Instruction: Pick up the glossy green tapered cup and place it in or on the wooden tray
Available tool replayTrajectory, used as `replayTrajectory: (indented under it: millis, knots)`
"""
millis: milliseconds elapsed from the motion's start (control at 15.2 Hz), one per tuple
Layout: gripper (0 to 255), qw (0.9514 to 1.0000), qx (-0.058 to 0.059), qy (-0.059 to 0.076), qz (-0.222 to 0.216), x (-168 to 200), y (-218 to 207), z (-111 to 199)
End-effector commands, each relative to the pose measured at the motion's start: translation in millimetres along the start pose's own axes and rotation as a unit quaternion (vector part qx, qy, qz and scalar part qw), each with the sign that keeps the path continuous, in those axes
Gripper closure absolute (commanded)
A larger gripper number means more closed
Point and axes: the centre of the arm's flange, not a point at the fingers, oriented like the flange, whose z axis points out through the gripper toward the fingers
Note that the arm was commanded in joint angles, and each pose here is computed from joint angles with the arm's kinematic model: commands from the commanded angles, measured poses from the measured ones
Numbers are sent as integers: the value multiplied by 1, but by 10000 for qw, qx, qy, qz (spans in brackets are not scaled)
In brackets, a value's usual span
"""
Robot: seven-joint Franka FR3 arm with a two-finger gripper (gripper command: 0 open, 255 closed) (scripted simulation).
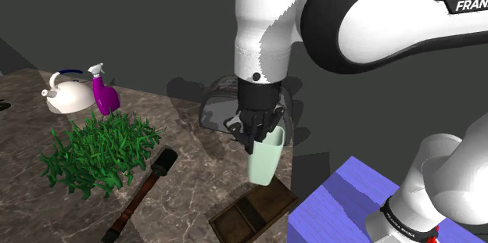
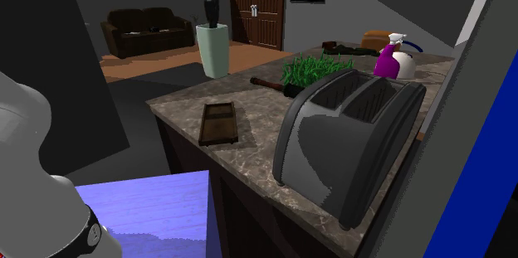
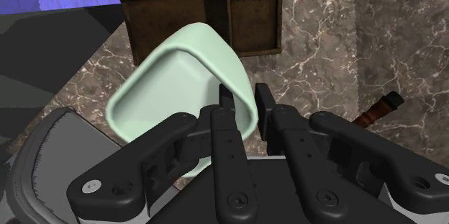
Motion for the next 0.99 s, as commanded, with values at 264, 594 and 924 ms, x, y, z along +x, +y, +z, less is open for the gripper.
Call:
replayTrajectory:
  millis: [264, 594, 924]
  knots:
    - [255, 10000, -1, -2, 7, -6, -1, 29]
    - [255, 10000, -1, -2, 7, -5, -1, 55]
    - [255, 10000, -1, -2, 7, -4, -2, 81]
